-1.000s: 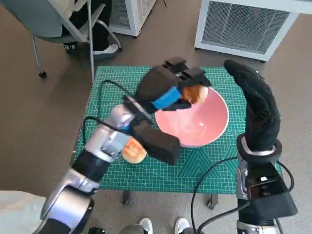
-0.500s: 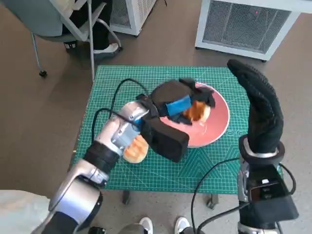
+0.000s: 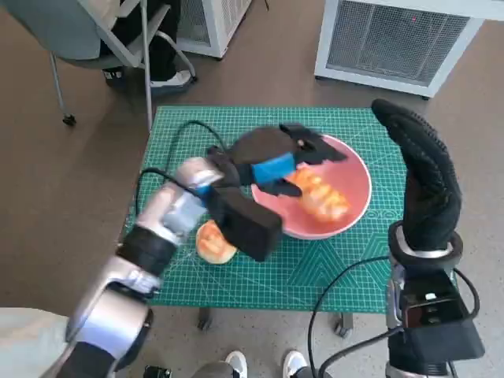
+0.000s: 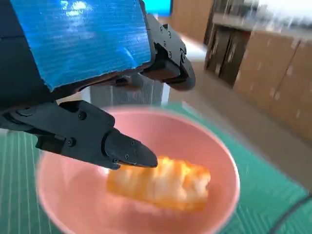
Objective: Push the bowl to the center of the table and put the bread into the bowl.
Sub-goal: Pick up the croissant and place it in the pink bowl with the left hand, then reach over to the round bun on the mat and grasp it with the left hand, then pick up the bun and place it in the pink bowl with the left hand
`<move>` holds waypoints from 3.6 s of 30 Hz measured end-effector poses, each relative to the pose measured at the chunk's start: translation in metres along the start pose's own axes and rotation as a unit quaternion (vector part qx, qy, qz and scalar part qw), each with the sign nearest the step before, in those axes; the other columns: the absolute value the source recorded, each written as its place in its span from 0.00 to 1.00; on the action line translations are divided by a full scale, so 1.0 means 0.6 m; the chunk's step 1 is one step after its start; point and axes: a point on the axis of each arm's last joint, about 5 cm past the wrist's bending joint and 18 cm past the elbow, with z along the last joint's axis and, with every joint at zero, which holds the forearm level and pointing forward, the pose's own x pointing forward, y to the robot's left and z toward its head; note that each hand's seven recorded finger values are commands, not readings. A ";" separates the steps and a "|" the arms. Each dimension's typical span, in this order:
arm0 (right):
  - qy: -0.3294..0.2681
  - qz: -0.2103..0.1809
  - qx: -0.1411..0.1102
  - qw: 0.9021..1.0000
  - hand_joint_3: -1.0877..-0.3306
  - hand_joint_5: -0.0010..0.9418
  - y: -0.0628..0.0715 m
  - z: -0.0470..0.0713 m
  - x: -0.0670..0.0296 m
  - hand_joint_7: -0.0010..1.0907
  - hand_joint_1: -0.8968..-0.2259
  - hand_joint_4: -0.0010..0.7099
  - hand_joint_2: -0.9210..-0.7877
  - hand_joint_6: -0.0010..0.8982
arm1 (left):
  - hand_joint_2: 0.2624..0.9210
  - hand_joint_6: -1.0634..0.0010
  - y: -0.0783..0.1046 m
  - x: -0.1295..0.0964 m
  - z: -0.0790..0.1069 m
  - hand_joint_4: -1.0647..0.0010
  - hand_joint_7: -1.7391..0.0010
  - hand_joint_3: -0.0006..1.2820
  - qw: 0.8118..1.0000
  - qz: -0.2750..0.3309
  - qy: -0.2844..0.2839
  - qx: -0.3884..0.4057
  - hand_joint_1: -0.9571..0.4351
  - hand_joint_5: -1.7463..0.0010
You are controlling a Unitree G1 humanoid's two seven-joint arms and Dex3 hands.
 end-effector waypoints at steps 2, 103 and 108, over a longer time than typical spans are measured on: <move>0.000 -0.001 -0.001 1.000 0.76 0.01 -0.001 0.001 -0.001 0.76 0.75 0.57 0.00 0.07 | 0.99 0.58 0.006 -0.020 -0.005 0.67 0.95 0.01 1.000 0.021 -0.008 0.000 0.49 0.99; -0.005 0.018 0.000 1.000 0.71 0.01 0.000 0.002 0.000 0.77 0.78 0.58 0.00 0.05 | 0.99 0.33 0.032 -0.166 -0.017 0.35 0.40 0.03 0.988 -0.026 0.144 -0.056 0.69 0.32; -0.004 0.016 0.002 1.000 0.71 0.01 0.001 0.001 0.000 0.77 0.79 0.58 0.00 0.05 | 0.97 0.27 0.069 -0.143 0.004 0.31 0.43 0.01 0.993 0.062 0.098 -0.031 0.69 0.35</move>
